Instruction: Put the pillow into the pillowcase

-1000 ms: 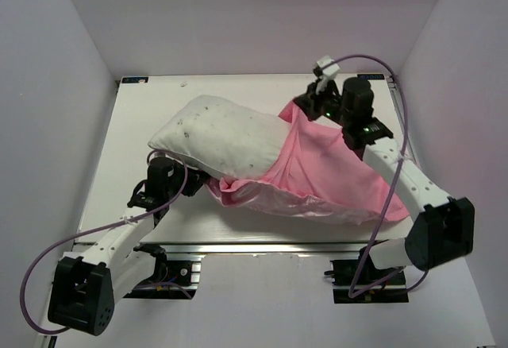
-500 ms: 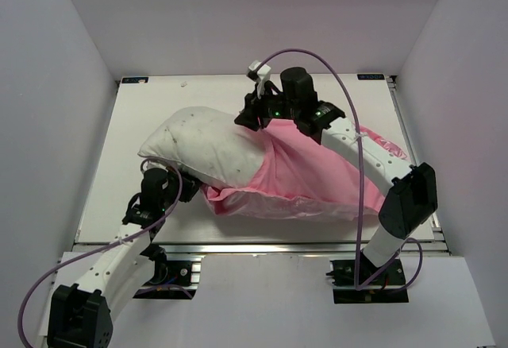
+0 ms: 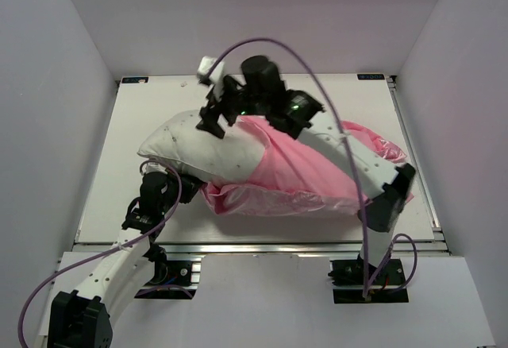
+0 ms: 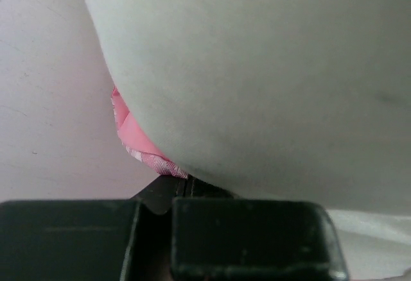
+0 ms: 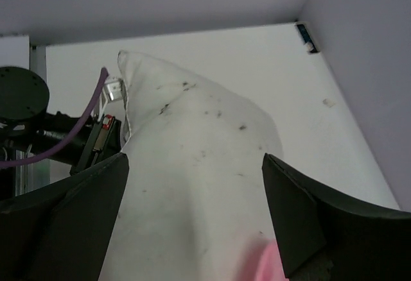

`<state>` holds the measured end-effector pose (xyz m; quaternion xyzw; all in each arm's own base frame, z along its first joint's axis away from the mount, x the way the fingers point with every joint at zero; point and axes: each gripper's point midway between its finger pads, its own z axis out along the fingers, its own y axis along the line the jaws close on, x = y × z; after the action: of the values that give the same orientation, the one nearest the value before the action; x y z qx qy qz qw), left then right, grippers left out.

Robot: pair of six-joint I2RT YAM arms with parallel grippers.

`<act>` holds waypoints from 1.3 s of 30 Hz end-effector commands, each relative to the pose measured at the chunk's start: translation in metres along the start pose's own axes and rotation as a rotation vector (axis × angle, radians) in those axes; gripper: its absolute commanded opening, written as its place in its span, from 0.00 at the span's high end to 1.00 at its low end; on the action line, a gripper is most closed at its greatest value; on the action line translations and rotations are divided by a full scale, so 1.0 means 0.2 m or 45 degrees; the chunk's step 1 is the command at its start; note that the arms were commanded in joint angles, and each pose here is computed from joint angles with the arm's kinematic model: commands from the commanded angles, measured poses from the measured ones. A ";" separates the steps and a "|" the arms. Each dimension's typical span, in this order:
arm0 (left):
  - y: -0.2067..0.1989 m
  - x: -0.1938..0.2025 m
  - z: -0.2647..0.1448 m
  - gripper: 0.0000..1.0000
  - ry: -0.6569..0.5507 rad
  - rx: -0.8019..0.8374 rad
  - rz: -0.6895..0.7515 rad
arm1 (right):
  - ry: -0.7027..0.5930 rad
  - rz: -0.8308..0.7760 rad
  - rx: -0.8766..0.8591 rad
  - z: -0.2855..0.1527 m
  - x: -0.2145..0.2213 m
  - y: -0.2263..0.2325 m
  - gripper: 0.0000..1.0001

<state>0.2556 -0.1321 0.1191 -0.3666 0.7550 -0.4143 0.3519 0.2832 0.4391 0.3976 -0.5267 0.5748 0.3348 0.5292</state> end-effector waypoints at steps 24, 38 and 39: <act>-0.20 -0.14 -0.04 1.00 -0.172 0.171 0.011 | 0.068 0.120 0.169 -0.30 0.32 -0.34 1.00; -0.84 -0.26 0.11 1.00 -0.102 0.581 0.000 | -0.047 -0.474 -0.217 -0.70 0.57 0.44 1.00; -0.89 -0.26 0.11 1.00 -0.098 0.612 0.010 | -0.044 -0.499 -0.238 -0.70 0.58 0.47 1.00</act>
<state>0.3259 -0.1589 0.2010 -0.3396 0.6878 -0.5039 0.3971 0.1770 0.3000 0.3254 -0.6338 0.4341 0.3063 0.5622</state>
